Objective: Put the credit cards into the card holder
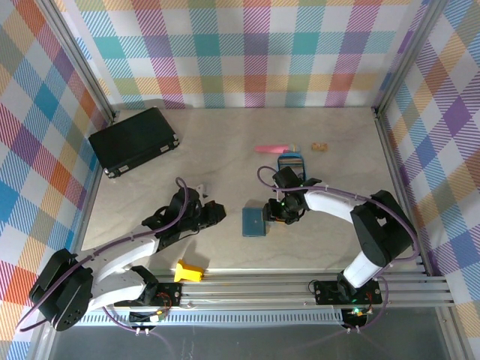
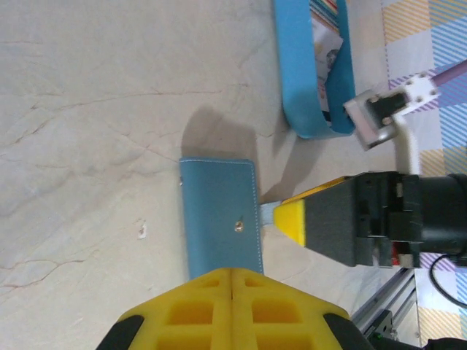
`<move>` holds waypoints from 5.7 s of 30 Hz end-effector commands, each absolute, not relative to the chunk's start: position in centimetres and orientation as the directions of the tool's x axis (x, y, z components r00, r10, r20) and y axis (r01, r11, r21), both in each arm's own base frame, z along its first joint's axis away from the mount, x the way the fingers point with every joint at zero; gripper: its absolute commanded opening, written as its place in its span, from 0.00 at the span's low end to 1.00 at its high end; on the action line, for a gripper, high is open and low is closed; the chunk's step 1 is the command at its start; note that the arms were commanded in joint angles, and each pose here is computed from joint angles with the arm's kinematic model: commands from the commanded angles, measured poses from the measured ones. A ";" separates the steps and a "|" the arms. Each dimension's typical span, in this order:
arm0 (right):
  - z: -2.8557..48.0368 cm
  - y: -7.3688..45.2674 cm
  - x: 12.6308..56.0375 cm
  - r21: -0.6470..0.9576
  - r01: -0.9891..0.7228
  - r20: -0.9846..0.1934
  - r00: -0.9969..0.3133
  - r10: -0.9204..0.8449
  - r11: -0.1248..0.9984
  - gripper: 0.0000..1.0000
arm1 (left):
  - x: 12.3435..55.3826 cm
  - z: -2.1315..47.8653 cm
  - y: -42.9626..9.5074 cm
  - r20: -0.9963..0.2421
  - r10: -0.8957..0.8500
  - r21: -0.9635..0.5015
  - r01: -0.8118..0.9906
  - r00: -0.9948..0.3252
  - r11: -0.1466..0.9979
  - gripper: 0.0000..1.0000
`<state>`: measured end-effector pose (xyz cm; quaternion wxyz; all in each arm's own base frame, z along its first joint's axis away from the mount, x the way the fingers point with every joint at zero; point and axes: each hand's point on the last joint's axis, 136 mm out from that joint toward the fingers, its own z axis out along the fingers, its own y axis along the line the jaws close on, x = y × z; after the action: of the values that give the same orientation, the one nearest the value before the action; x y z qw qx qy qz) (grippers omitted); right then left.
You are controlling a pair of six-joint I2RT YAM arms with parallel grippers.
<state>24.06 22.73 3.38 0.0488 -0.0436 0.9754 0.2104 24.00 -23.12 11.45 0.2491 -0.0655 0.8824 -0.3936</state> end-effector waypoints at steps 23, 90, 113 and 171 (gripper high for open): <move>4.1 26.7 25.2 0.482 -0.074 -0.072 -0.996 -0.045 0.873 0.49 | 23.6 9.0 -23.9 -0.300 -0.279 -0.787 0.072 -0.912 0.613 0.15; 8.9 33.6 22.7 0.797 -0.122 -0.048 -0.989 -0.140 0.591 0.43 | 23.0 4.8 -21.3 -0.218 -0.322 -0.659 -0.105 -0.922 0.745 0.12; 8.6 33.8 21.5 0.789 -0.164 -0.054 -0.978 -0.200 0.592 0.41 | 24.2 4.0 -24.7 -0.176 -0.246 -0.678 -0.064 -0.953 0.732 0.00; 9.4 40.8 21.0 0.710 -0.337 -0.165 -0.933 -0.320 0.618 0.49 | 22.3 7.7 -15.1 -0.130 -0.370 -0.623 -0.215 -0.920 0.752 0.03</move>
<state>21.13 41.37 9.02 0.0012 -0.1656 0.8912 0.4223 22.38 -15.01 7.59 0.1240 -0.1631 0.9290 -0.3083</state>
